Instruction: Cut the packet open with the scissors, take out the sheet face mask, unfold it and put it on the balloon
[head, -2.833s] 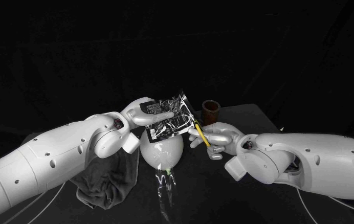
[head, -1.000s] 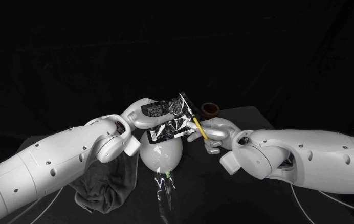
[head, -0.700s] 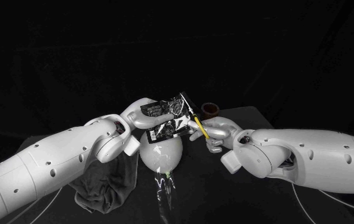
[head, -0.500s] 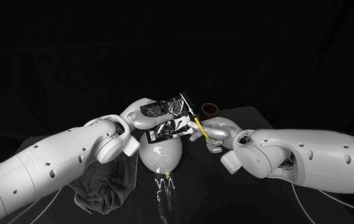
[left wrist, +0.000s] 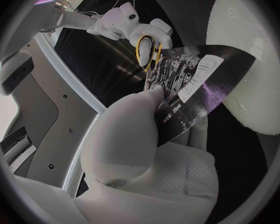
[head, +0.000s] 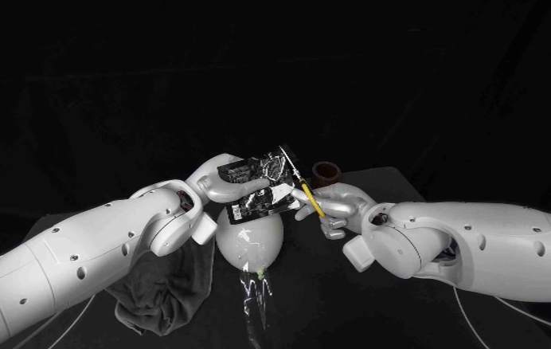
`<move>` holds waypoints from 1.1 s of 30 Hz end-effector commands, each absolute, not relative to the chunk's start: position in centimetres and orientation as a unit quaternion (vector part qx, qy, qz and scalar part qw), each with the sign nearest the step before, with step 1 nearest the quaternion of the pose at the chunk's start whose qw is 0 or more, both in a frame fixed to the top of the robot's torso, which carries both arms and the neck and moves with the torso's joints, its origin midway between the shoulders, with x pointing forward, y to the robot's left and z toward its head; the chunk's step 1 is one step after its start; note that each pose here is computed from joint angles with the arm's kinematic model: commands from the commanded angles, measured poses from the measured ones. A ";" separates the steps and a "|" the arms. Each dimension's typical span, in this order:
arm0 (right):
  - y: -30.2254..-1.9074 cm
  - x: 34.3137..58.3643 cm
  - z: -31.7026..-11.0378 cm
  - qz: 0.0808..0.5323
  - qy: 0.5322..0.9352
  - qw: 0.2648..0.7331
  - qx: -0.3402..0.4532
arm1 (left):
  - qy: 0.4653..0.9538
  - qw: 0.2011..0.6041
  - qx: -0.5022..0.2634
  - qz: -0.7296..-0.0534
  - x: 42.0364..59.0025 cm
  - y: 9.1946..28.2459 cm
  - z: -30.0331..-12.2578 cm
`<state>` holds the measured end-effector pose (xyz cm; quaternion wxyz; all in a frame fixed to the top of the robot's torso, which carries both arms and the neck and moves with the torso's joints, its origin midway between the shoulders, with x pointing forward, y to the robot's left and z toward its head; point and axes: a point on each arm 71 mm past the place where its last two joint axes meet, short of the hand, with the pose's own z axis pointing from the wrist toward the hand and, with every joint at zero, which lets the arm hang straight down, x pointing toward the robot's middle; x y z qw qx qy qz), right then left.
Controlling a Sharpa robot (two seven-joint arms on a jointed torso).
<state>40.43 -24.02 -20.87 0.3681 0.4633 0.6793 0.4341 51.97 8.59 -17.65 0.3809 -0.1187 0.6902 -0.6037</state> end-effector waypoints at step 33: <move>-24.6 41.2 -19.9 0.431 0.669 0.392 0.461 | 0.689 0.384 -0.113 -0.604 51.8 8.5 -17.7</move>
